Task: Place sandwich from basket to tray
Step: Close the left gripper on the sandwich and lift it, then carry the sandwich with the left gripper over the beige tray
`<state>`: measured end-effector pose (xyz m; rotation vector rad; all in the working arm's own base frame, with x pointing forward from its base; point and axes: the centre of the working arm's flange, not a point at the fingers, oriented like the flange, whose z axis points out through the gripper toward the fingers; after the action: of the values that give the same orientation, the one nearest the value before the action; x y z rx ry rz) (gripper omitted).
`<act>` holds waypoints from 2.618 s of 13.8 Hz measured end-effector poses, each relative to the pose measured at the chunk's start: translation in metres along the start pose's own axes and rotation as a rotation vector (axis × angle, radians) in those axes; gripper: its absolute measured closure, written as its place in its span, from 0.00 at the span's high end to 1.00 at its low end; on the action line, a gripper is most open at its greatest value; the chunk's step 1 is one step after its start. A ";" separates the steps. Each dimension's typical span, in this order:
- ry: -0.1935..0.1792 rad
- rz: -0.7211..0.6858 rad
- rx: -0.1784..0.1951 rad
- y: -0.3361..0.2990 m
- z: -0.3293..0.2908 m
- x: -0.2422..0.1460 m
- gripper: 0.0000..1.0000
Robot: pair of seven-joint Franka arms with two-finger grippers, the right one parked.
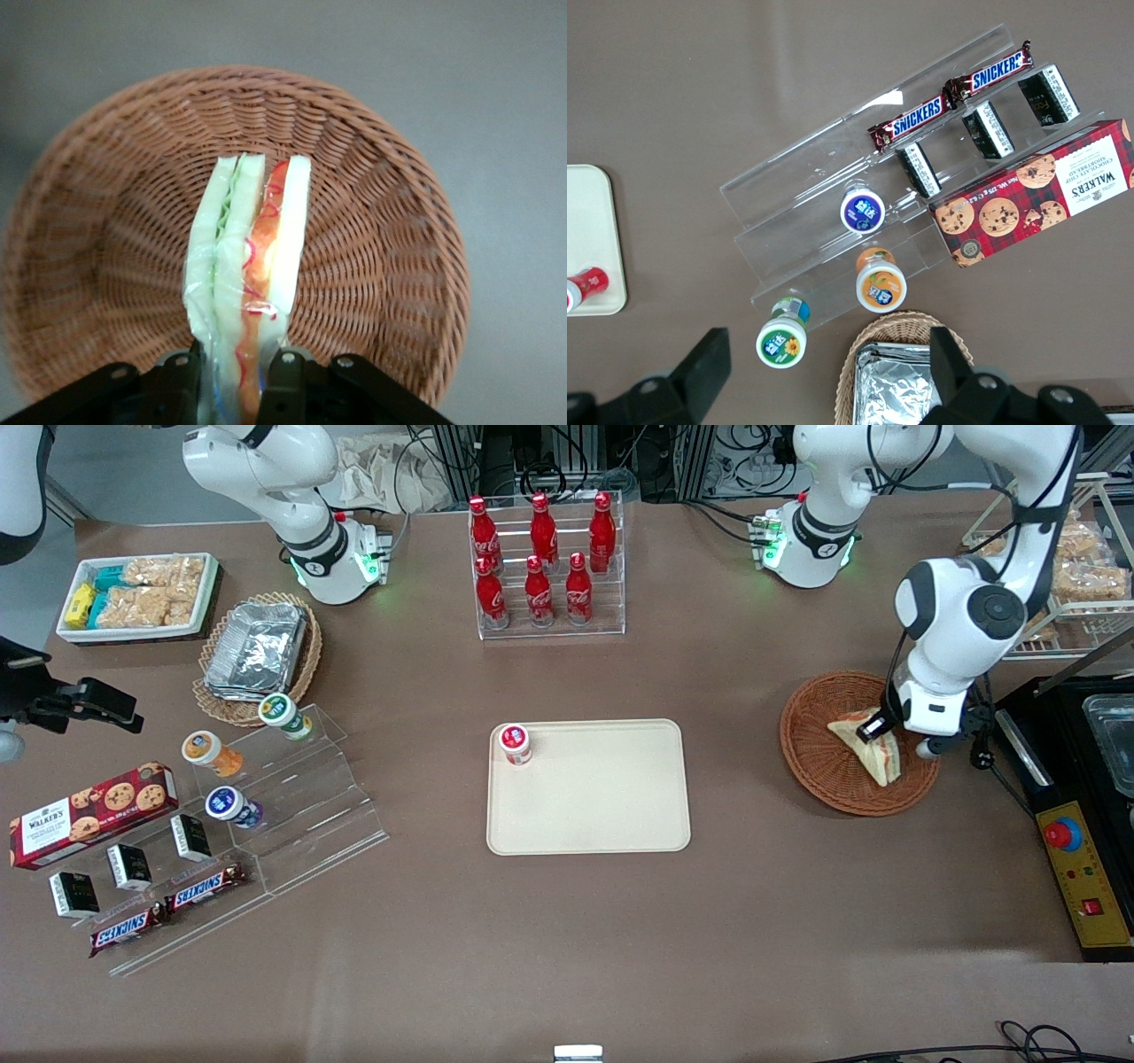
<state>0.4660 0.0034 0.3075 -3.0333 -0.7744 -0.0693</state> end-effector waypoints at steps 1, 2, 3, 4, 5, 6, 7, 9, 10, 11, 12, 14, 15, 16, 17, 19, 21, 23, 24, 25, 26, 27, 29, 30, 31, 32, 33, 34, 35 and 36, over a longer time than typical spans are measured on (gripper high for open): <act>-0.001 0.045 0.023 0.004 -0.028 0.007 0.21; 0.000 0.083 0.042 0.008 -0.055 0.013 0.21; -0.008 0.119 0.060 0.013 -0.085 0.019 0.21; -0.030 0.155 0.080 0.022 -0.119 0.024 0.21; -0.051 0.189 0.099 0.032 -0.155 0.028 0.21; -0.062 0.219 0.112 0.044 -0.193 0.030 0.21; -0.065 0.246 0.120 0.057 -0.230 0.030 0.21; -0.056 0.288 0.119 0.082 -0.288 0.024 0.21; -0.049 0.312 0.110 0.098 -0.307 0.020 0.21; -0.044 0.341 0.089 0.115 -0.318 0.013 0.21; -0.051 0.372 0.060 0.134 -0.322 0.005 0.21; -0.070 0.431 -0.012 0.176 -0.313 -0.013 0.21; -0.068 0.446 -0.044 0.201 -0.302 -0.023 0.21; -0.063 0.445 -0.065 0.230 -0.285 -0.035 0.21; -0.063 0.436 -0.087 0.258 -0.261 -0.049 0.21; -0.051 0.423 -0.106 0.304 -0.198 -0.077 0.21; -0.048 0.445 -0.092 0.325 -0.125 -0.098 0.21; -0.055 0.475 -0.079 0.332 -0.064 -0.106 0.21; -0.053 0.492 -0.065 0.334 -0.036 -0.107 0.21; -0.044 0.504 -0.048 0.336 -0.011 -0.106 0.21; -0.030 0.514 -0.033 0.338 0.014 -0.106 0.21; -0.016 0.521 -0.020 0.341 0.036 -0.110 0.21; 0.015 0.529 -0.003 0.349 0.073 -0.125 0.21; 0.028 0.532 0.003 0.353 0.084 -0.131 0.21; 0.044 0.529 0.003 0.357 0.083 -0.132 0.21; 0.051 0.531 0.005 0.359 0.082 -0.133 0.21; 0.052 0.534 0.006 0.359 0.082 -0.134 0.21; 0.053 0.538 0.007 0.360 0.082 -0.135 0.28; 0.054 0.539 0.007 0.360 0.083 -0.136 0.36; 0.051 0.537 0.008 0.361 0.085 -0.137 0.48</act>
<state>0.5222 -0.3769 0.2172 -3.0966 0.0585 -0.1347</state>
